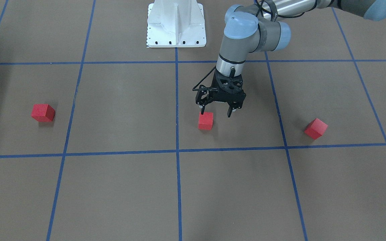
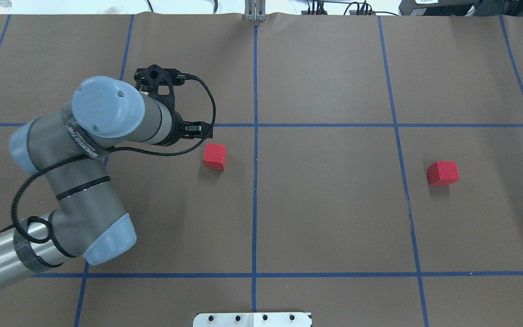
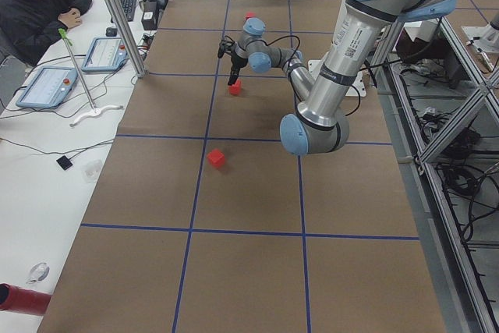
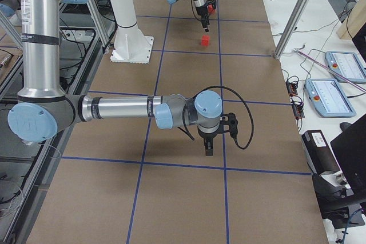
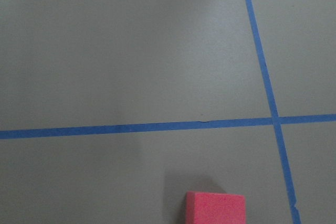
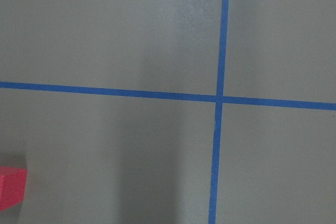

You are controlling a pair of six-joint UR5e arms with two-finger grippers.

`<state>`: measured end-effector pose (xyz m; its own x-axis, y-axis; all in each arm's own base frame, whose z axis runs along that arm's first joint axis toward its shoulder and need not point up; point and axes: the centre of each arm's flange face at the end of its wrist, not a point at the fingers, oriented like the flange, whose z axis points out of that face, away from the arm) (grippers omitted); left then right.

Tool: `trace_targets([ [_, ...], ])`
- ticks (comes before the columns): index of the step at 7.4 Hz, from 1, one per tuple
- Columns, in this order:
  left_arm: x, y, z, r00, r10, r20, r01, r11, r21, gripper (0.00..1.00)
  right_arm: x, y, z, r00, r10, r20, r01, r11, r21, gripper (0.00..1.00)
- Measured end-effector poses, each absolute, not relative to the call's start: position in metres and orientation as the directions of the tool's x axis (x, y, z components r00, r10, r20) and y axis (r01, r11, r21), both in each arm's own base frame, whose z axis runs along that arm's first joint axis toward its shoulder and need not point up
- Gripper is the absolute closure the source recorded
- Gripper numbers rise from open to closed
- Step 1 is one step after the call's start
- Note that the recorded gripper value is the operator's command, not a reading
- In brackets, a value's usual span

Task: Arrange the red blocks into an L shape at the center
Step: 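Move the left gripper over the middle red cube, then lower the left gripper and grasp the middle red cube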

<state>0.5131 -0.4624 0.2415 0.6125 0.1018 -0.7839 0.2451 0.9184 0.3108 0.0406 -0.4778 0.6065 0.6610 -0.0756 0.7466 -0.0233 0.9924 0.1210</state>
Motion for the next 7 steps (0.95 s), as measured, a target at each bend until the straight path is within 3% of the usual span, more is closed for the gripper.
trace_targets([
  [5, 0.547, -0.456, 0.253, 0.622, 0.118, -0.774, 0.216, 0.924, 0.315, 0.01, 0.040, -0.478, 0.610, 0.663, -0.069, 0.746, -0.023, 0.993, 0.112, 0.01],
  [7, 0.558, -0.454, 0.255, 0.628, 0.119, -0.769, 0.206, 0.928, 0.311, 0.06, 0.040, -0.477, 0.613, 0.663, -0.066, 0.745, -0.022, 0.994, 0.107, 0.01],
])
